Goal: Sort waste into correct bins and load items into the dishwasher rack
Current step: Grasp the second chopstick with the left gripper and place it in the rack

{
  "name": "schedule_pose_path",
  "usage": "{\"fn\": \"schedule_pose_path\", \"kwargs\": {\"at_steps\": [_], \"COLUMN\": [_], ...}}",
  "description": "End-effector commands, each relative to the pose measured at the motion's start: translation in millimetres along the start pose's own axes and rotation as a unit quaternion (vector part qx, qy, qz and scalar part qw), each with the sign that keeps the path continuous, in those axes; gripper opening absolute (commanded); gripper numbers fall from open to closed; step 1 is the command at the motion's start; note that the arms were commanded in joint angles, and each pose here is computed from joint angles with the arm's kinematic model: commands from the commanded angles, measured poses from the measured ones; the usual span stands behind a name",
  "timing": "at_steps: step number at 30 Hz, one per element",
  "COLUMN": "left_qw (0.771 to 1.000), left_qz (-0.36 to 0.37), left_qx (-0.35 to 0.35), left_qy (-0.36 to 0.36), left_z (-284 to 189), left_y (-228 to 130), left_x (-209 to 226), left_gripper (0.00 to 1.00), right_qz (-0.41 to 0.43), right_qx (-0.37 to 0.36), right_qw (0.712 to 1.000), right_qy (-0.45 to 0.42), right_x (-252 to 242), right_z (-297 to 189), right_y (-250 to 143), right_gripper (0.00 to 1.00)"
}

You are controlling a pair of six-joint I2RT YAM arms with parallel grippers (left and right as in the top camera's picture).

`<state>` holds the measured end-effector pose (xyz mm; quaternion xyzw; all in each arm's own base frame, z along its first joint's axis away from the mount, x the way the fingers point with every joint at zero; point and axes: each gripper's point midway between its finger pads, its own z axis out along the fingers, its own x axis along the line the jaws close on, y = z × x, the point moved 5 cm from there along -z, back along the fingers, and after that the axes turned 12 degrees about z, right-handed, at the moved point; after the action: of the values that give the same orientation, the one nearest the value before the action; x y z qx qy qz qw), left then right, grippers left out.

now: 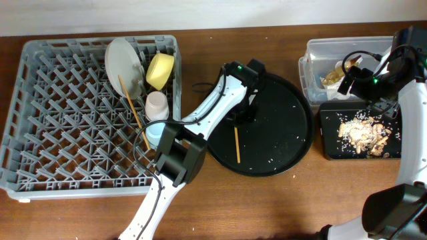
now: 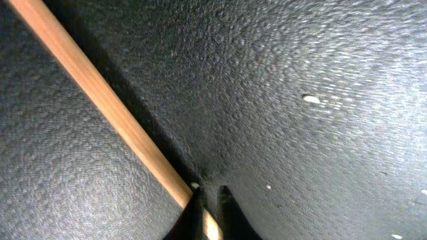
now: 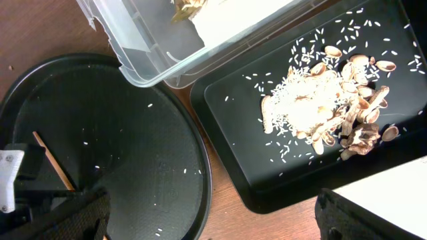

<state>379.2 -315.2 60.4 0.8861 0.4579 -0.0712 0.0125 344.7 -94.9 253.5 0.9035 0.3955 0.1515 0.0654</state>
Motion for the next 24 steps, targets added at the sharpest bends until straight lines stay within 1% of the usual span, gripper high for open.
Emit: {"fn": "schedule_pose_path", "kwargs": {"at_steps": [1, 2, 5, 6, 7, 8, 9, 10, 11, 12, 15, 16, 19, 20, 21, 23, 24], "left_qw": [1.000, 1.000, 1.000, 0.999, 0.998, 0.995, 0.992, 0.990, 0.983, 0.981, 0.982, 0.981, 0.987, 0.987, 0.988, 0.993, 0.993], "left_qz": [-0.006, -0.006, -0.006, -0.008, -0.027, -0.059, -0.083, -0.092, -0.123, -0.124, -0.122, -0.133, -0.136, -0.135, -0.128, -0.106, -0.109], "left_qx": [0.027, 0.026, 0.025, 0.017, 0.004, -0.016, -0.039, -0.042, -0.039, -0.040, -0.040, -0.035, -0.010, -0.006, -0.005, -0.006, -0.008], "left_qy": [0.004, 0.004, 0.010, 0.027, 0.054, 0.082, 0.092, 0.094, 0.127, 0.142, 0.141, 0.136, 0.090, 0.088, 0.084, 0.042, 0.039], "left_z": [22.2, 22.2, 23.5, 11.5, -11.5, -28.5, -40.3, -41.2, -39.6, -38.5, -21.3, -11.3, 17.4, 20.5, 21.0, 18.6, 9.7], "left_y": [-3.5, -3.4, -2.4, -0.2, 1.5, 5.2, 10.5, 11.1, 8.4, 8.4, 11.8, 10.9, 5.2, 3.8, 3.8, 6.5, 6.9], "left_x": [3.9, 4.1, 5.7, 11.6, 23.2, 33.5, 41.1, 45.2, 59.2, 63.1, 60.0, 61.9, 59.2, 58.9, 58.0, 49.8, 51.5], "left_gripper": [0.08, 0.27, 0.47, 0.49, 0.49, 0.49, 0.49, 0.50, 0.50, 0.50, 0.50, 0.49, 0.30, 0.19, 0.00, 0.00, 0.00], "right_qz": [-0.005, -0.004, -0.004, -0.004, -0.004, -0.004, -0.004, -0.004, -0.004, -0.004, -0.004, -0.004, -0.004, -0.005, -0.004, -0.005, -0.005], "right_qx": [0.005, 0.009, 0.010, 0.009, 0.009, 0.009, 0.010, 0.010, 0.010, 0.010, 0.010, 0.010, 0.010, 0.010, 0.010, 0.010, 0.010], "right_qw": [1.000, 1.000, 1.000, 1.000, 1.000, 1.000, 1.000, 1.000, 1.000, 1.000, 1.000, 1.000, 1.000, 1.000, 1.000, 1.000, 1.000], "right_qy": [-0.005, -0.007, -0.007, -0.007, -0.007, -0.007, -0.007, -0.007, -0.007, -0.007, -0.007, -0.007, -0.008, -0.008, -0.007, -0.007, -0.007], "right_x": [-1.4, -2.1, -2.3, -2.1, -2.1, -2.1, -2.3, -2.3, -2.3, -2.3, -2.3, -2.4, -2.4, -2.4, -2.4, -2.4, -2.4], "right_z": [1.6, 1.5, 1.5, 1.5, 1.5, 1.5, 1.5, 1.5, 1.5, 1.5, 1.5, 1.5, 1.5, 1.5, 1.5, 1.5, 1.5], "right_y": [-1.8, -3.2, -3.7, -3.4, -3.3, -3.4, -3.7, -3.8, -3.8, -3.7, -3.8, -3.9, -3.8, -3.8, -3.7, -3.7, -3.7], "right_gripper": [0.99, 0.99, 0.99, 0.99, 0.99, 0.99, 0.99, 0.99, 0.99, 0.99, 0.99, 0.99, 0.99, 0.99, 0.99, 0.99, 0.99]}}
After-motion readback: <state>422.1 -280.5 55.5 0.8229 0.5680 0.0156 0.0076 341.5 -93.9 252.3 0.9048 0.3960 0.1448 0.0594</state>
